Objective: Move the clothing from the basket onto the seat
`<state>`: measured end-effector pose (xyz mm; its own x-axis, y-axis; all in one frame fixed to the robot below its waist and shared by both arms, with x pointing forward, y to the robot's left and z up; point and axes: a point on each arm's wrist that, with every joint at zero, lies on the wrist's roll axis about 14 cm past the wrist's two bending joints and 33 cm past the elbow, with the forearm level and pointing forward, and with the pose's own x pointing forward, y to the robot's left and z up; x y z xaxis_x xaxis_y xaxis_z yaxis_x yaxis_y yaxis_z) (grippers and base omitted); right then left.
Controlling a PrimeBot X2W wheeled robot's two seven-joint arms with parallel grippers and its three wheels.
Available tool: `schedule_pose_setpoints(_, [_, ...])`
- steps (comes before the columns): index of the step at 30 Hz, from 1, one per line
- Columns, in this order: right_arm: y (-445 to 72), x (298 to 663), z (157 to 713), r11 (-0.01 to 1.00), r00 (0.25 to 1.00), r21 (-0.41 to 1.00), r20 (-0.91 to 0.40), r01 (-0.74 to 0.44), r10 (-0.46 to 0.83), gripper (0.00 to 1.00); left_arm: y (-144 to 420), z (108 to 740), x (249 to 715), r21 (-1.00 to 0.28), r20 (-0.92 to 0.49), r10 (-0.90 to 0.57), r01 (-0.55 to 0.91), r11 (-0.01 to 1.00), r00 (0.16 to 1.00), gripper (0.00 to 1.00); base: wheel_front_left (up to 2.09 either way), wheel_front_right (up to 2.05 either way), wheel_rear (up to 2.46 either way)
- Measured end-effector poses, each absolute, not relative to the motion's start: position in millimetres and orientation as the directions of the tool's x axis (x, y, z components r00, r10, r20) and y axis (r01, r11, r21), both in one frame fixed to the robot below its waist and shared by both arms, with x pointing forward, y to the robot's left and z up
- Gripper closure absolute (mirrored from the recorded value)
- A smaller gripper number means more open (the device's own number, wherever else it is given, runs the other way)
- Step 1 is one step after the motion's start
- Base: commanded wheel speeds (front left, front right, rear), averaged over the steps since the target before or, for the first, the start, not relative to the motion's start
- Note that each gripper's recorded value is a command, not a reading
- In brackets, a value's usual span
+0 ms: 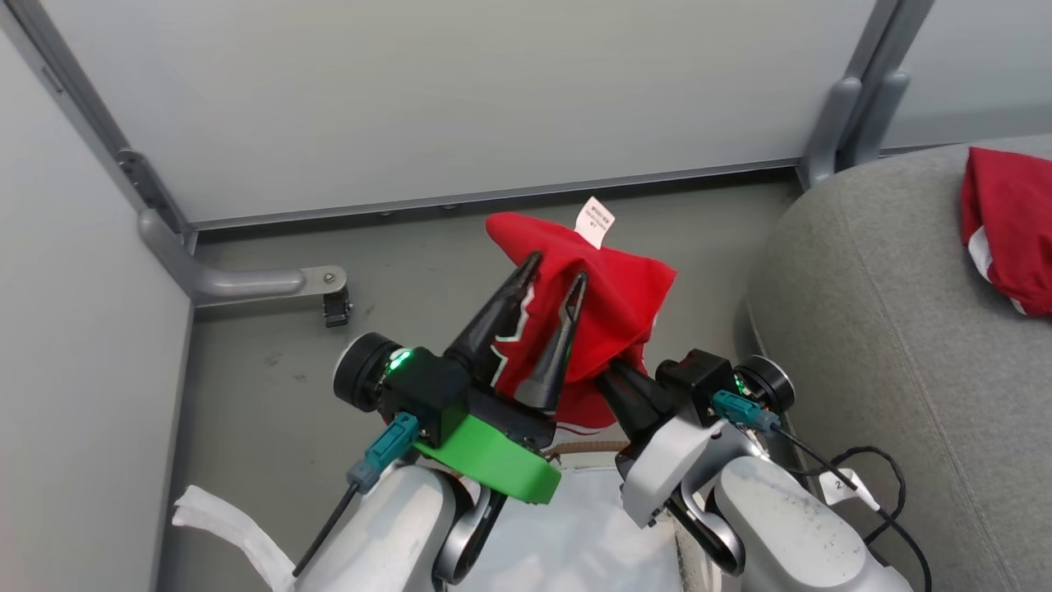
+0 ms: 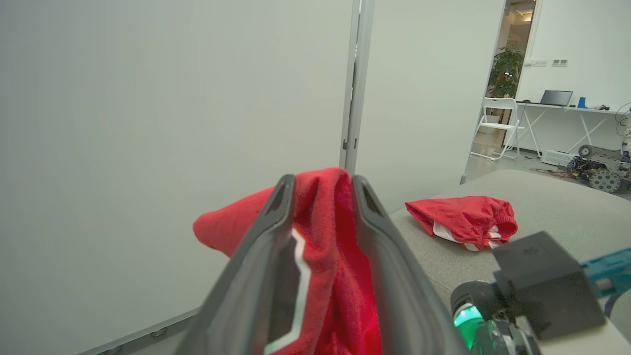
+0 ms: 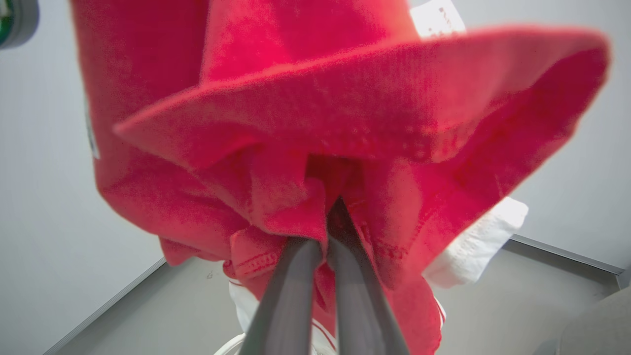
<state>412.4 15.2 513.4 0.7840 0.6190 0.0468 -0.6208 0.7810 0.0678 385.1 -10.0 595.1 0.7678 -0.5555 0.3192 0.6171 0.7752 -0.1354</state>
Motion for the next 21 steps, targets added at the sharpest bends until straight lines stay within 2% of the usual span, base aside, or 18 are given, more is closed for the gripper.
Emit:
schedule_pose_setpoints(12, [-54, 410, 534, 0.883, 0.883, 0.056, 0.106, -0.465, 0.458, 1.00, -69, 587, 389, -0.122, 0.310, -0.683, 0.740, 0.662, 0.662, 0.00, 0.00, 0.00, 0.00])
schedule_pose_setpoints(21, [-134, 392, 537, 0.966, 0.964, 0.068, 0.114, -0.249, 0.240, 1.00, -133, 573, 376, -0.134, 0.285, -0.803, 0.851, 0.507, 0.523, 0.00, 0.00, 0.00, 0.00])
